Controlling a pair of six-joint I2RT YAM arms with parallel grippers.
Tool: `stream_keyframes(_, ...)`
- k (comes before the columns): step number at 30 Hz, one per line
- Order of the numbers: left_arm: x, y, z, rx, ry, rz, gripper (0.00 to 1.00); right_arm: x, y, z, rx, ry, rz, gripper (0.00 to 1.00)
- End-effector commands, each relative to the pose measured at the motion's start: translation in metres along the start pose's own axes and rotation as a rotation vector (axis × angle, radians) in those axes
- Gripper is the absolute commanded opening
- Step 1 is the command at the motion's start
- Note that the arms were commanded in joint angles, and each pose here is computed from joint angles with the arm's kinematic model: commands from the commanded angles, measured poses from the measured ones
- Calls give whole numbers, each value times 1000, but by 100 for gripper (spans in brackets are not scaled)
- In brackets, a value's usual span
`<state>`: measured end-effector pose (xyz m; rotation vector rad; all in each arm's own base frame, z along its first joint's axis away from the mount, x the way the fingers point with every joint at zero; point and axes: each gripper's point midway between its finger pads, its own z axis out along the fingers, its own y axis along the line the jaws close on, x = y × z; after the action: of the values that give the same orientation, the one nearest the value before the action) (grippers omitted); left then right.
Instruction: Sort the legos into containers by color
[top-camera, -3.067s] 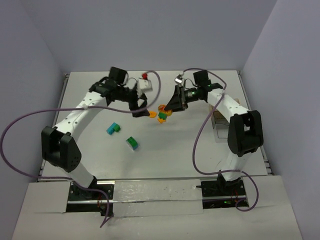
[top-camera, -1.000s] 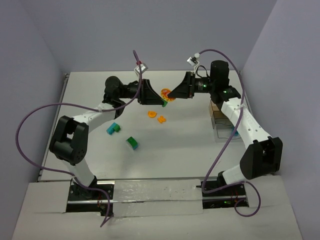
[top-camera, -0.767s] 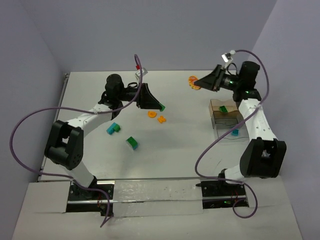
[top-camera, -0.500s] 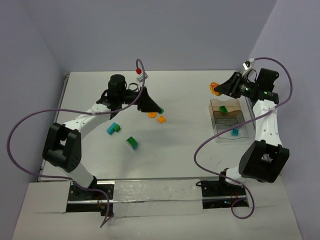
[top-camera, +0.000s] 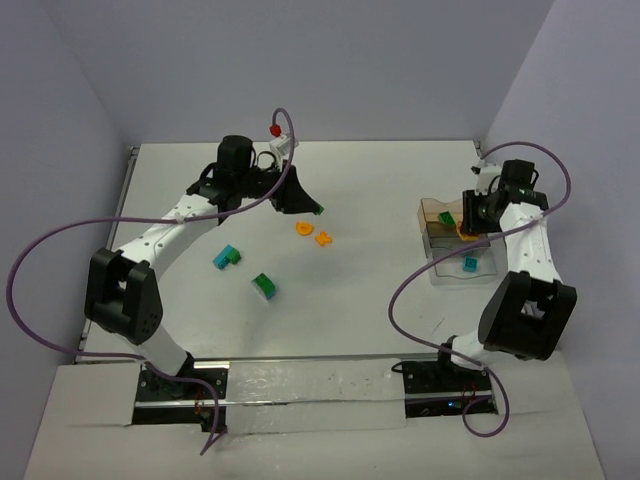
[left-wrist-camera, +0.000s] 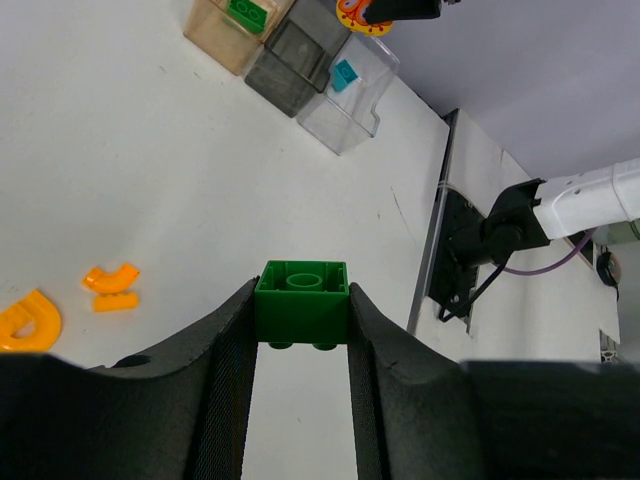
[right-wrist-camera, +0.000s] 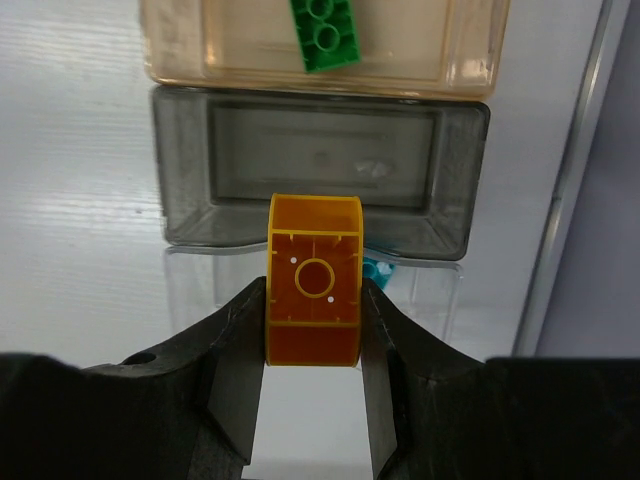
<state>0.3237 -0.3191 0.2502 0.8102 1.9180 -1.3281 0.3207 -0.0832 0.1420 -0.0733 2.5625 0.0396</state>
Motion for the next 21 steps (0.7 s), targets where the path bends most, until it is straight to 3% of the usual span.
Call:
stream_keyframes(1, -16, -5, -4, -17, -11, 62, 0, 7, -21, 19, 110, 70, -66, 0)
stream_keyframes(11, -16, -3, -3, -21, -10, 58, 0, 4, -23, 46, 147, 91, -77, 1)
stream_keyframes(19, -14, -1, -1, -16, -4, 48, 0, -1, -27, 54, 158, 91, -83, 18)
stream_keyframes(21, -15, -1, -1, -15, -4, 48, 0, -3, -27, 56, 152, 96, -89, 36)
